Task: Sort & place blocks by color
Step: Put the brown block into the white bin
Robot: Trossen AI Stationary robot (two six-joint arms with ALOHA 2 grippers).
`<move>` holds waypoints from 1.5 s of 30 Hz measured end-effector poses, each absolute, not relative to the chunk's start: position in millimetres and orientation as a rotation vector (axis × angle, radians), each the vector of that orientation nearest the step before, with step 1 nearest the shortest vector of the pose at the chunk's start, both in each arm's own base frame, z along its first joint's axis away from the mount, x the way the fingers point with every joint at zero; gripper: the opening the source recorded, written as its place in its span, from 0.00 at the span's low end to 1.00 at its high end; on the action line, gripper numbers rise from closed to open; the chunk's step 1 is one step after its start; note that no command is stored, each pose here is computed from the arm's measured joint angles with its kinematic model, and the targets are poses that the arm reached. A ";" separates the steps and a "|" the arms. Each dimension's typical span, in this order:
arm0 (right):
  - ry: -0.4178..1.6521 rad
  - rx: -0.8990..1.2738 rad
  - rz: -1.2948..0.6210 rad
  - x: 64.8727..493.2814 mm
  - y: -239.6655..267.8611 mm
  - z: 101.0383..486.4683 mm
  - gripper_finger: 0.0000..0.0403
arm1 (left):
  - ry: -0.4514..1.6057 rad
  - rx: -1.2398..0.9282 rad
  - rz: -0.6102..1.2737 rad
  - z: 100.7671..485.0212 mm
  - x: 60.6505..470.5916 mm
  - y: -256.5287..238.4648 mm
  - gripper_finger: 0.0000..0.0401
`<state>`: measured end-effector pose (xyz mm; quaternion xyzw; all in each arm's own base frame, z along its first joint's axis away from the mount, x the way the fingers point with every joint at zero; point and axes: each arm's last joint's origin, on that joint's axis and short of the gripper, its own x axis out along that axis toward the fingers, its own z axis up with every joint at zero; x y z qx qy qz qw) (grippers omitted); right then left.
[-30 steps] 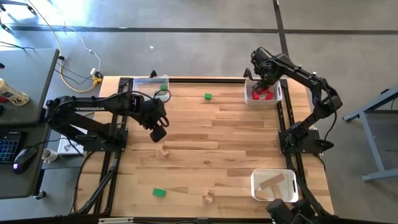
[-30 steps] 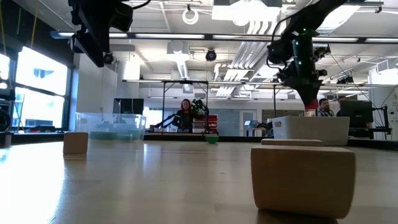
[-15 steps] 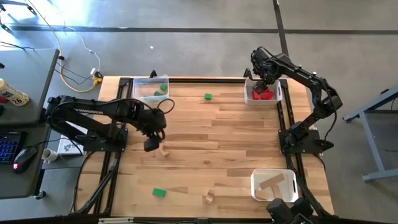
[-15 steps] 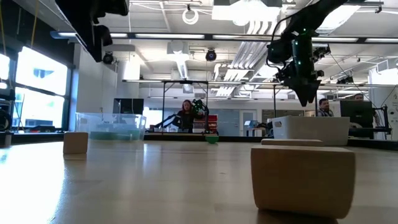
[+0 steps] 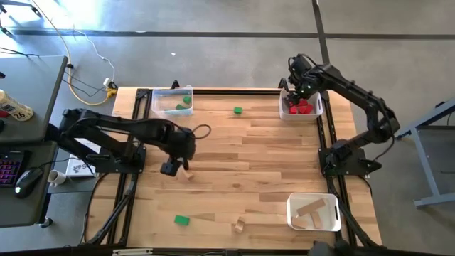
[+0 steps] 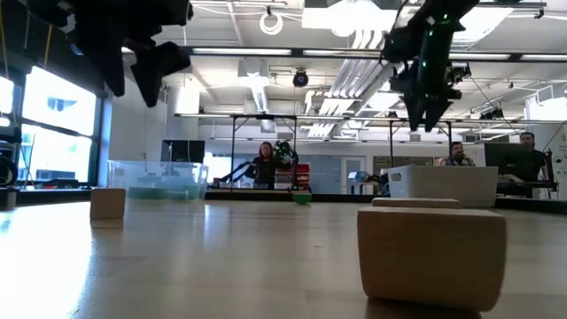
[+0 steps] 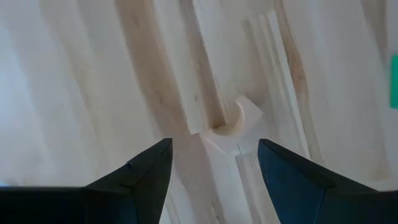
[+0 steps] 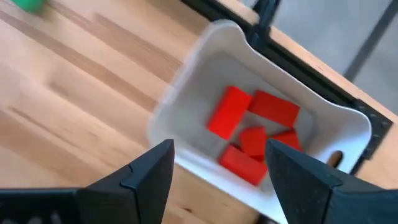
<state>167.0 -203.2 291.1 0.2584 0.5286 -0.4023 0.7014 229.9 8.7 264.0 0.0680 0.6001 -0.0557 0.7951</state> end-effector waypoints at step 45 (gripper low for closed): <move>0.836 0.655 -0.865 187.6 -104.9 343.0 0.59 | 1.659 0.465 -0.409 146.9 287.2 -25.9 0.39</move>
